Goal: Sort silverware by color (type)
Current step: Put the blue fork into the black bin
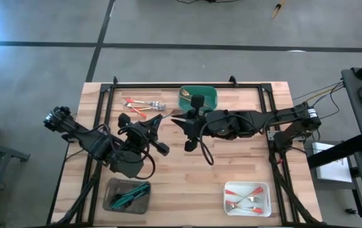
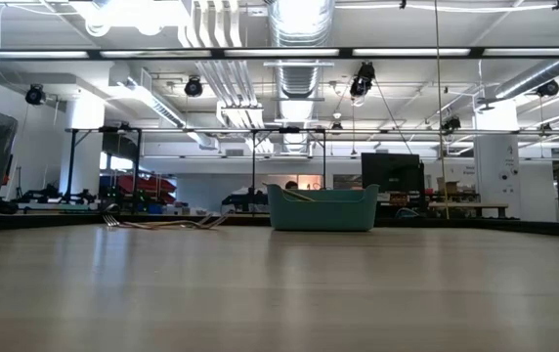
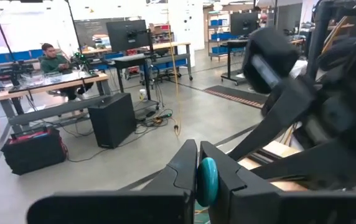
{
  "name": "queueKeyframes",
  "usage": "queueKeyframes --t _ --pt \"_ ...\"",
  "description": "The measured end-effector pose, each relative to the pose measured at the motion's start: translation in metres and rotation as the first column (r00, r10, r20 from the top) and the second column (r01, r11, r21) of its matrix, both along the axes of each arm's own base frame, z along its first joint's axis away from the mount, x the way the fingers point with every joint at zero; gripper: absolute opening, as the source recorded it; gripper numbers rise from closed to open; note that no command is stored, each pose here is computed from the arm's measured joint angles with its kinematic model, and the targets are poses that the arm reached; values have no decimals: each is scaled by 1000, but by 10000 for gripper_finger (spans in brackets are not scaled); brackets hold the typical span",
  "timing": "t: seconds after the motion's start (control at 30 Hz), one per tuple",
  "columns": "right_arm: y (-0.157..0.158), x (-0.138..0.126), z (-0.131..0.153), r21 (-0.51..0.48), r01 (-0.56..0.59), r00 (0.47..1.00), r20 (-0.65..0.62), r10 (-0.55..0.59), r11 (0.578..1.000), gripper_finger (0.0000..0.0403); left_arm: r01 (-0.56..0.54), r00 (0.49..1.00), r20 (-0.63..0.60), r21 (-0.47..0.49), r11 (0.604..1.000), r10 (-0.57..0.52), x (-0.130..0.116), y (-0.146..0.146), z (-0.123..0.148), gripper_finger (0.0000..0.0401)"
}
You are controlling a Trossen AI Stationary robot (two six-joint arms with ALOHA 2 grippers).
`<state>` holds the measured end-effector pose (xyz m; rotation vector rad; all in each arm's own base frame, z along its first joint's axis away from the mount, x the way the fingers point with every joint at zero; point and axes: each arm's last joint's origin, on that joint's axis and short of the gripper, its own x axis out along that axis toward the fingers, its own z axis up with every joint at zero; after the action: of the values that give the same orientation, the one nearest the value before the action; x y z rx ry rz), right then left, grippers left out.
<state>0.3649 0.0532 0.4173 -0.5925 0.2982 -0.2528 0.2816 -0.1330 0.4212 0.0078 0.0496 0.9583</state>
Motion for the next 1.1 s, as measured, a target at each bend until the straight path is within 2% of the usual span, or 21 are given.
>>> queueKeyframes --t 0.3,0.4,0.47,0.53,0.57,0.63,0.7,0.8,0.9,0.97,1.0,1.1 --pt "-3 -18 9 75 19 1000 -9 -18 997 128 24 999 -39 5 1000 -24 -16 8 6 0" --pt "-6 -33 11 155 51 998 -52 -44 987 139 136 989 -43 -93 986 -140 -25 11 5 0" --pt "-8 -43 10 214 86 993 -97 -66 973 140 206 974 -53 -197 958 -220 -30 12 0 0" --pt "-10 -53 8 267 127 985 -147 -90 955 137 258 948 -90 -349 901 -306 -36 12 -10 0" --pt "-10 -57 6 285 150 979 -177 -102 947 135 264 931 -117 -438 859 -346 -39 12 -16 0" --pt "-12 -66 3 309 194 964 -234 -123 931 129 230 889 -183 -612 757 -419 -45 9 -28 0" --pt "-13 -72 -1 319 235 947 -289 -142 918 123 153 834 -256 -743 652 -488 -50 2 -40 0" --pt "-14 -76 -8 321 281 922 -353 -161 904 115 54 742 -299 -866 497 -601 -56 -12 -50 0" --pt "-14 -74 -13 323 308 907 -385 -173 895 107 -11 650 -289 -928 372 -703 -61 -26 -54 0" --pt "-13 -70 -17 319 314 901 -396 -175 894 103 -48 610 -302 -937 346 -733 -63 -34 -59 0" --pt "-13 -68 -19 317 316 899 -401 -175 895 102 -63 595 -319 -933 354 -737 -63 -37 -62 0" --pt "-11 -60 -26 306 322 890 -420 -177 896 97 -126 560 -405 -904 408 -723 -62 -40 -72 0"
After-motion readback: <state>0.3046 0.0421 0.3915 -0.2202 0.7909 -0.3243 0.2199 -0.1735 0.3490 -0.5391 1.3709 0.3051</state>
